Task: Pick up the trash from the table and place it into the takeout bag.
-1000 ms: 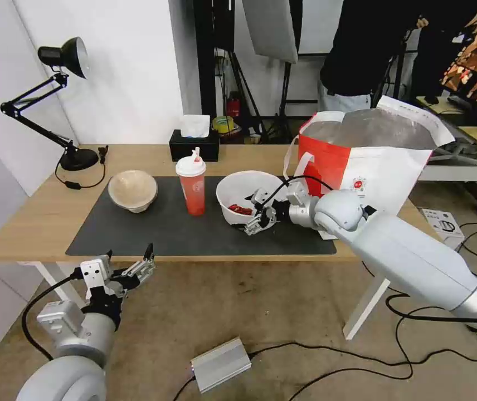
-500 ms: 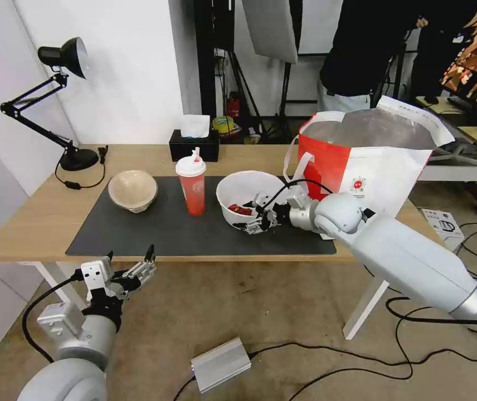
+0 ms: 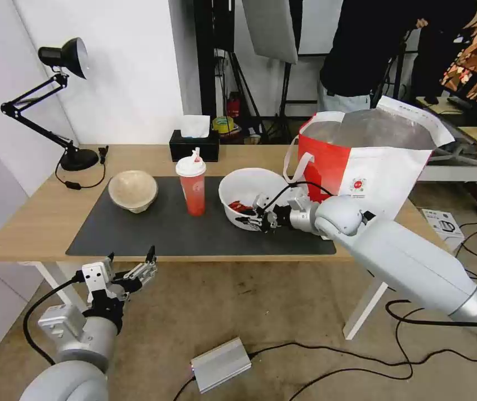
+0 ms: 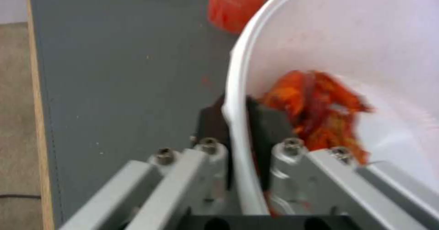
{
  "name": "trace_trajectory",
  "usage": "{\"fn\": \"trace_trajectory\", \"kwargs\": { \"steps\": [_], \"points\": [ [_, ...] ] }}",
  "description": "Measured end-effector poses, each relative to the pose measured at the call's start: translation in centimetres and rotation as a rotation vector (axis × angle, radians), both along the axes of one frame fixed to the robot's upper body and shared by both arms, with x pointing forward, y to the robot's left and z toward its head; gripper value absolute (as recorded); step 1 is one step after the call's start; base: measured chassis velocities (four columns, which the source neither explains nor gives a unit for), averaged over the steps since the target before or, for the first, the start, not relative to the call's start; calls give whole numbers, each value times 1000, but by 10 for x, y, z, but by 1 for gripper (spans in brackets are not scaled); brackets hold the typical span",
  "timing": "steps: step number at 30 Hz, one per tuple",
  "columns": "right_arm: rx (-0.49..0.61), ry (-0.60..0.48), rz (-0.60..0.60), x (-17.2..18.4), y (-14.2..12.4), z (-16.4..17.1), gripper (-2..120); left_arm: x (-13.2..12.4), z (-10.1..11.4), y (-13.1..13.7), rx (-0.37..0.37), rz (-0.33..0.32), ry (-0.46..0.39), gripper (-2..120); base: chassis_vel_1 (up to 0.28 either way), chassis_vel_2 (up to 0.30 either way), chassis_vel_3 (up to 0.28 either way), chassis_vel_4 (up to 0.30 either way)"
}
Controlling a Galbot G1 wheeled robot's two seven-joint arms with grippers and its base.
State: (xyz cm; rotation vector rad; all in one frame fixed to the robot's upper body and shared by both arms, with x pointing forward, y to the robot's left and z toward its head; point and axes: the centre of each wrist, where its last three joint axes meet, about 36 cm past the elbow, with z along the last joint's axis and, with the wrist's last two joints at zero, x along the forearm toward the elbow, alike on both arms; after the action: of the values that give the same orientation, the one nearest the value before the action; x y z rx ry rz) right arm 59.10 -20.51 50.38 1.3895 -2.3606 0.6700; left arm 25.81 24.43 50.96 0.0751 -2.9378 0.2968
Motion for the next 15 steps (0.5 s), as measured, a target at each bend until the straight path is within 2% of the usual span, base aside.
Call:
{"fn": "trace_trajectory", "kwargs": {
  "steps": [3, 15],
  "points": [
    [4, -1, -1, 1, 3, -1, 0, 0, 1, 0, 2, 1, -2, 100, 0, 0, 0, 0],
    [21, 2, -7, 2, 8, 1, 0, 1, 1, 1, 4, 3, -14, 100, 0, 0, 0, 0]
  ]
}}
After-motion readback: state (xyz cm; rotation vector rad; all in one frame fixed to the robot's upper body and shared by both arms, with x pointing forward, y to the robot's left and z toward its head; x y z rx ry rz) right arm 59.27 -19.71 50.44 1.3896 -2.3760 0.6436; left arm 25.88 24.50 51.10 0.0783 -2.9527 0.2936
